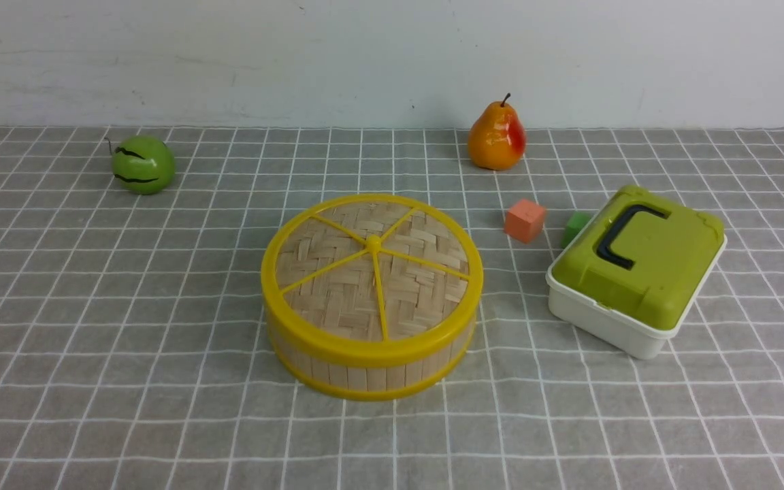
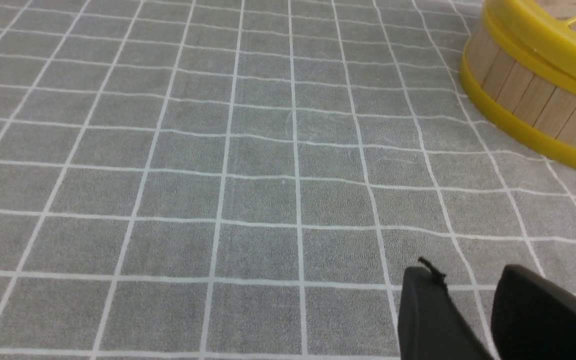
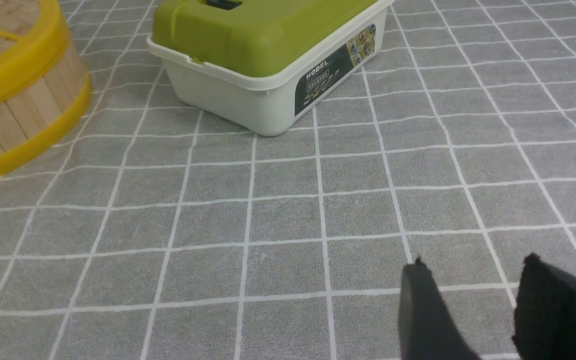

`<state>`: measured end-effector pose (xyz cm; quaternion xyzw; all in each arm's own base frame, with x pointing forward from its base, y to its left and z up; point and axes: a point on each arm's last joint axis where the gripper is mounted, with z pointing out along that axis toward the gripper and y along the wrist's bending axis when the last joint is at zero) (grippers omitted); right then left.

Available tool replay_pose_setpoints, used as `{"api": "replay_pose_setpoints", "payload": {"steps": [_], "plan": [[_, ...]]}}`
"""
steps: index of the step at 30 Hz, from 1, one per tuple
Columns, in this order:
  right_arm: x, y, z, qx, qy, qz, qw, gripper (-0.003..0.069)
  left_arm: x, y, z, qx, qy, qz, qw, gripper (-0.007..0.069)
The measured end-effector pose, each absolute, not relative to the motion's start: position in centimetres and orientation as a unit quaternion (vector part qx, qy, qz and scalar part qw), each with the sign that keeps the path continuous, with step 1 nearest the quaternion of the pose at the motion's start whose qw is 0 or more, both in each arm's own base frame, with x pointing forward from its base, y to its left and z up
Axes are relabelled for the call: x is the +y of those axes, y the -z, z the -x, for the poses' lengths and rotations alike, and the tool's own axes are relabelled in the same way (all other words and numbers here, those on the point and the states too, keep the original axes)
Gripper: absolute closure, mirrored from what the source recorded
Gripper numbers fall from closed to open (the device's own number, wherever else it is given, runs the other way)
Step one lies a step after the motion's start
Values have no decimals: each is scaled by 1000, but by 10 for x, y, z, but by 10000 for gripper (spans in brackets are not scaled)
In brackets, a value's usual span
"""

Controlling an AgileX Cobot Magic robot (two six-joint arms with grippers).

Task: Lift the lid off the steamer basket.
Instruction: Use the left arm to lift the lid of the steamer

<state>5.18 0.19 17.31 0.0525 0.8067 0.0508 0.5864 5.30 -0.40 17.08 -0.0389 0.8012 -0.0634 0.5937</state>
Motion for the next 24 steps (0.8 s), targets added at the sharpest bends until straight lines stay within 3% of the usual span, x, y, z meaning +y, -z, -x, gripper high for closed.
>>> {"api": "replay_pose_setpoints", "payload": {"steps": [7,15,20,22,24], "plan": [[2,-173,-52,807,-51,-53,586,418,-3,-190,-57,731,66,41,678,419],[2,-173,-52,807,-51,-53,586,418,2,-240,-46,510,73,49,856,412],[2,-173,-52,807,-51,-53,586,418,6,-262,-31,380,143,87,910,408],[2,-173,-52,807,-51,-53,586,418,7,-271,-28,365,176,104,908,413],[2,-173,-52,807,-51,-53,586,418,6,-299,-22,368,209,116,898,456]]}}
